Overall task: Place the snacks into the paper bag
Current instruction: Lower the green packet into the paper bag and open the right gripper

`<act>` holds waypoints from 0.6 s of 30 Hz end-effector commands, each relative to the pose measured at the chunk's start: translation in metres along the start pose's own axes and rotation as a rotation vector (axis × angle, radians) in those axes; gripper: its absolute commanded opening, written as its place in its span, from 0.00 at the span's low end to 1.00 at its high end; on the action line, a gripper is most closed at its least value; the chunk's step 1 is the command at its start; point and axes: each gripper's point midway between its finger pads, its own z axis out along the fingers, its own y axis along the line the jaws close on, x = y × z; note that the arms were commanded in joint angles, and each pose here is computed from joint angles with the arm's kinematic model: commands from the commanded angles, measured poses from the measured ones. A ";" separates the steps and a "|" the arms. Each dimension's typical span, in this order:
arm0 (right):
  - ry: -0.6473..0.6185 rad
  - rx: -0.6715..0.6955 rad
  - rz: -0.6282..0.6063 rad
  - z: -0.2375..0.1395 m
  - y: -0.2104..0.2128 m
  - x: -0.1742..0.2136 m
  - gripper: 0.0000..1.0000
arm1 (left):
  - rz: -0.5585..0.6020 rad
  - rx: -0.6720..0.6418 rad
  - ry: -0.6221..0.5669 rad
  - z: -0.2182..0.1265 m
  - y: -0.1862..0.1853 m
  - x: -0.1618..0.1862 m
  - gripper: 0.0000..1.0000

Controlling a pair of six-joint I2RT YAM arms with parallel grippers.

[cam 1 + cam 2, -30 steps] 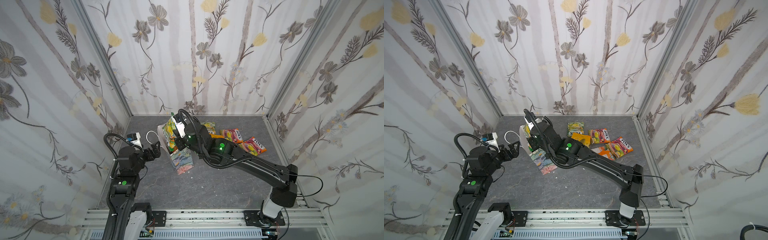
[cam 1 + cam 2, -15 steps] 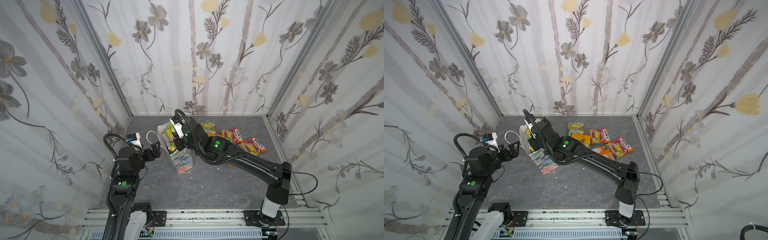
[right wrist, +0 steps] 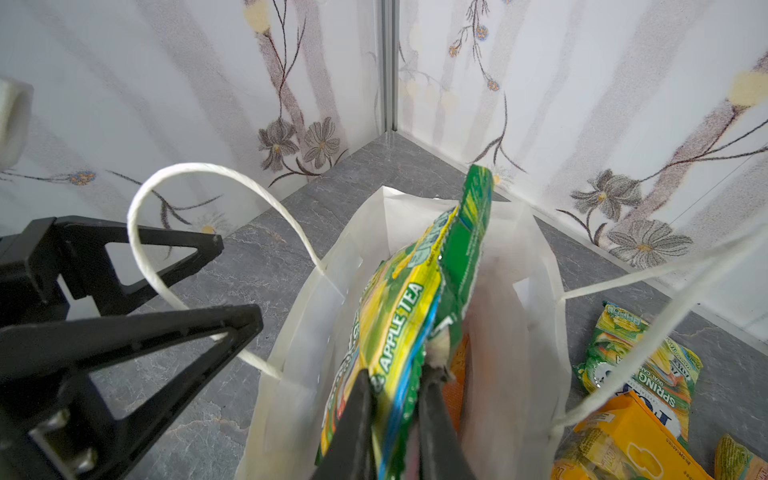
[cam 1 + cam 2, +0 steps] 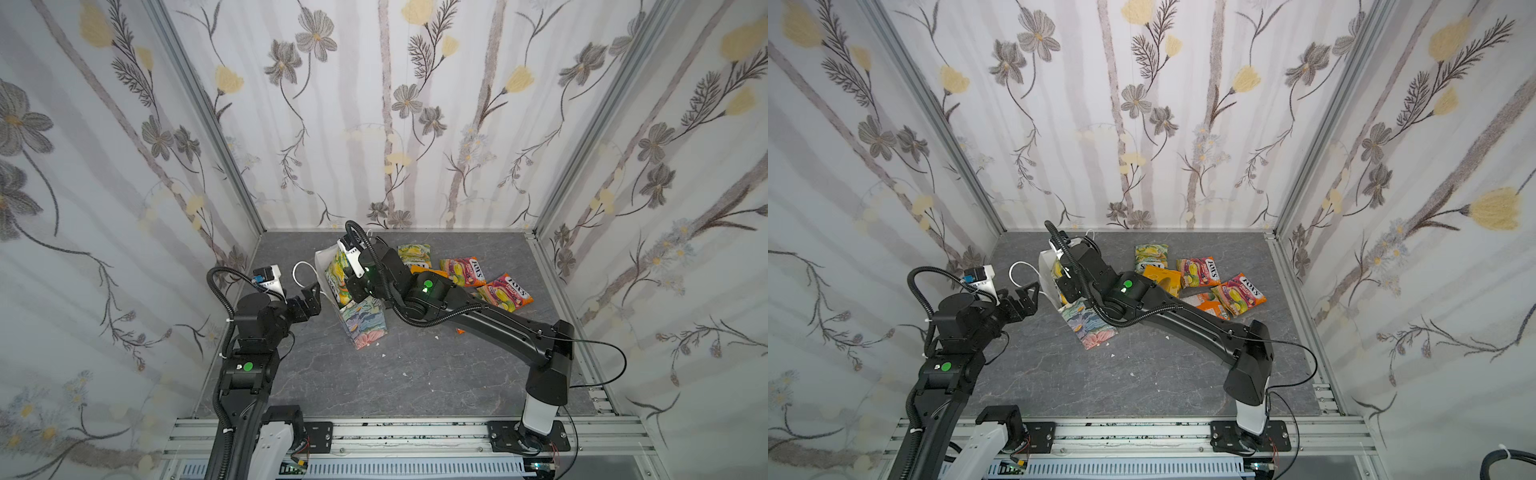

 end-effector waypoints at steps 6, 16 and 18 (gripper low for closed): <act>-0.039 -0.014 0.017 -0.001 0.003 -0.013 0.24 | -0.003 0.001 -0.010 0.001 0.000 -0.002 1.00; -0.040 -0.028 0.019 -0.002 0.004 -0.015 0.35 | -0.003 0.011 -0.001 0.003 -0.001 0.000 1.00; -0.042 -0.033 0.021 -0.004 0.004 -0.017 0.35 | -0.003 0.013 -0.001 0.003 -0.002 0.000 1.00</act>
